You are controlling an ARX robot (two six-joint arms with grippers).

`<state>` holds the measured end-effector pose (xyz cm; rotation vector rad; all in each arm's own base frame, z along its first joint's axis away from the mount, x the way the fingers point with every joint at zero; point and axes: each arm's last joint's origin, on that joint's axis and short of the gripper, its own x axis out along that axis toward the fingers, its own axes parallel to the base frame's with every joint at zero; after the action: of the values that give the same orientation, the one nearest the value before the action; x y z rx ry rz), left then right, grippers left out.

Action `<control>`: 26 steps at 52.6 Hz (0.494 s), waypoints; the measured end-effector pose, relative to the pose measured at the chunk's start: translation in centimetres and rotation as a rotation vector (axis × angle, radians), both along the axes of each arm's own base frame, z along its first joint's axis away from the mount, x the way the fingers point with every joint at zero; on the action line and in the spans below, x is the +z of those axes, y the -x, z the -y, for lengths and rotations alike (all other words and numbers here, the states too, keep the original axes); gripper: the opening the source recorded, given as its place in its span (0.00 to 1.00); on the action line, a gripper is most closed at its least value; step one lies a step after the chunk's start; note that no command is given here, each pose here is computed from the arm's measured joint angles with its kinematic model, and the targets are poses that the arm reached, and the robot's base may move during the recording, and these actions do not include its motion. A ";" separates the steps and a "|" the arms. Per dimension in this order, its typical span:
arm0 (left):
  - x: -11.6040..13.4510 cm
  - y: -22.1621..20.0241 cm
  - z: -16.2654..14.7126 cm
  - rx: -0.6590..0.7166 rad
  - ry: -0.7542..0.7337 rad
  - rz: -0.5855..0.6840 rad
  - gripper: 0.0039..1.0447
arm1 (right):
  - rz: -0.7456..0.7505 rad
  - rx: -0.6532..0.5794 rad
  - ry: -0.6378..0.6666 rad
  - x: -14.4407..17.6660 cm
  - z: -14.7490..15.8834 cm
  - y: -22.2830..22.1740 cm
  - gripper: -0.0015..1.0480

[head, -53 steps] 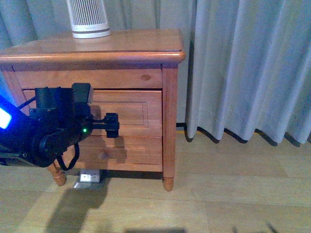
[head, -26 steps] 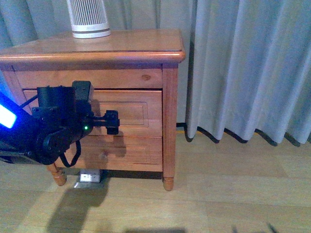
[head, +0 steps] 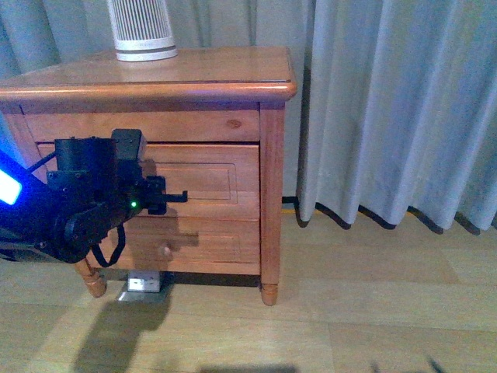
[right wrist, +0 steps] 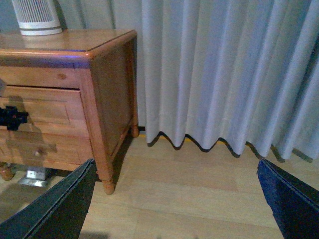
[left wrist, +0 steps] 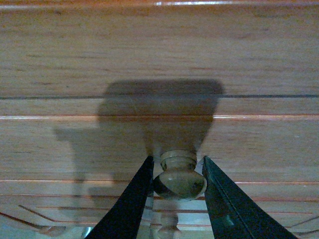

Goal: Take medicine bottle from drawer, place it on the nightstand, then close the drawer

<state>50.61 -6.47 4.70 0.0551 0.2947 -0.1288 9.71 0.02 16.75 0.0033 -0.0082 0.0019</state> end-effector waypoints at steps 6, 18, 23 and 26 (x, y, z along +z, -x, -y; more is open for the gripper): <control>0.0 0.0 0.0 0.001 -0.001 0.003 0.25 | 0.000 0.000 0.000 0.0 0.0 0.0 0.93; -0.6 1.6 -0.2 0.007 0.013 0.022 0.24 | 0.000 0.000 0.000 0.0 0.0 0.0 0.93; -0.8 3.5 -0.4 0.014 0.019 0.015 0.24 | 0.000 0.000 0.000 0.0 0.0 0.0 0.93; -0.8 4.7 -0.5 0.013 0.020 0.015 0.24 | 0.000 0.000 0.000 0.0 0.0 0.0 0.93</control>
<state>45.92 -6.00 3.92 0.0344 0.2792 -0.1187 9.71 0.02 16.75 0.0033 -0.0082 0.0019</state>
